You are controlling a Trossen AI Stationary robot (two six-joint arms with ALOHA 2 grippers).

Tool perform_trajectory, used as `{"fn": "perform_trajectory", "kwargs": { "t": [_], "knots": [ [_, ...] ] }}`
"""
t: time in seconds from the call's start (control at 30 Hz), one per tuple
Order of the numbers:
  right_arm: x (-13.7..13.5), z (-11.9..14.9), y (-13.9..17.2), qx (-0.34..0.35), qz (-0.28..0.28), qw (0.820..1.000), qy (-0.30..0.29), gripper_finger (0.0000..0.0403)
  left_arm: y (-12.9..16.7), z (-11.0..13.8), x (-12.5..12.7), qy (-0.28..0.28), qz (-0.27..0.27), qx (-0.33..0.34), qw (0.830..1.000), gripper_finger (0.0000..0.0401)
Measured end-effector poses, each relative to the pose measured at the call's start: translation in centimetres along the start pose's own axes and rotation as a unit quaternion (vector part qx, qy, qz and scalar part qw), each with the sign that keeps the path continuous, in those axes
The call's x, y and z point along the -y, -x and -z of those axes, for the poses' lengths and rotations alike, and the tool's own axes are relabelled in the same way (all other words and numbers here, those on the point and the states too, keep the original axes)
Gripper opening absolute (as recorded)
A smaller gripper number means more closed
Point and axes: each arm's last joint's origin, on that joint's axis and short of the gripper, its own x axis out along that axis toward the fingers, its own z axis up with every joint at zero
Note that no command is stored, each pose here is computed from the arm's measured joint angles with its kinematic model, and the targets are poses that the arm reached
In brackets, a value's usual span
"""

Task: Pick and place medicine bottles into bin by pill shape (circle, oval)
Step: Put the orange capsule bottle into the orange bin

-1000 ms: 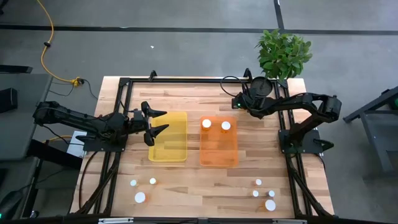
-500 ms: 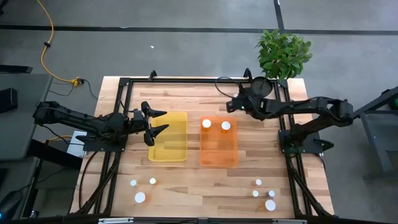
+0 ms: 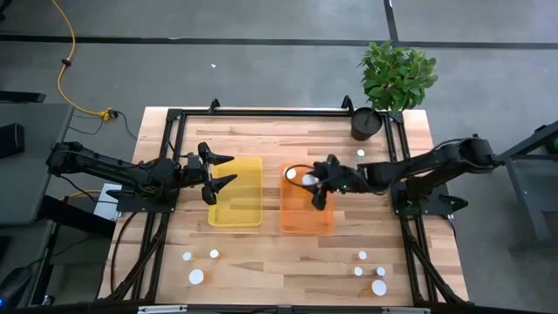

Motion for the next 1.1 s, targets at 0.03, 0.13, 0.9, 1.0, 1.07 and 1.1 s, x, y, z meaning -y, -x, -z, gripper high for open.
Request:
{"fn": "perform_trajectory", "kwargs": {
  "t": [0.03,0.13,0.9,1.0,1.07,1.1],
  "knots": [
    [-0.2,0.1,-0.5,0.003,0.0,1.0,0.006,0.0193,0.0,0.0,0.0,0.0,0.0,0.0,1.0,0.0273],
    [-0.3,0.7,-1.8,-0.003,0.003,1.0,0.023,0.0193,0.0,0.0,0.0,0.0,0.0,0.0,1.0,0.0273],
    [0.0,2.7,-4.3,-0.049,0.04,0.998,0.002,0.0193,0.0,0.0,0.0,0.0,0.0,0.0,1.0,0.0273],
    [0.3,2.9,-4.9,-0.048,0.044,0.998,-0.004,0.0193,0.0,0.0,0.0,0.001,0.0,0.001,1.0,0.0273],
    [0.5,3.0,-5.3,-0.048,0.049,0.998,-0.015,0.0193,0.0,0.0,0.0,0.0,0.0,0.0,1.0,0.0273],
    [0.7,3.1,-5.4,-0.052,0.052,0.997,-0.017,0.0193,0.0,0.0,0.0,0.001,0.0,0.0,1.0,0.0273]
  ]
}}
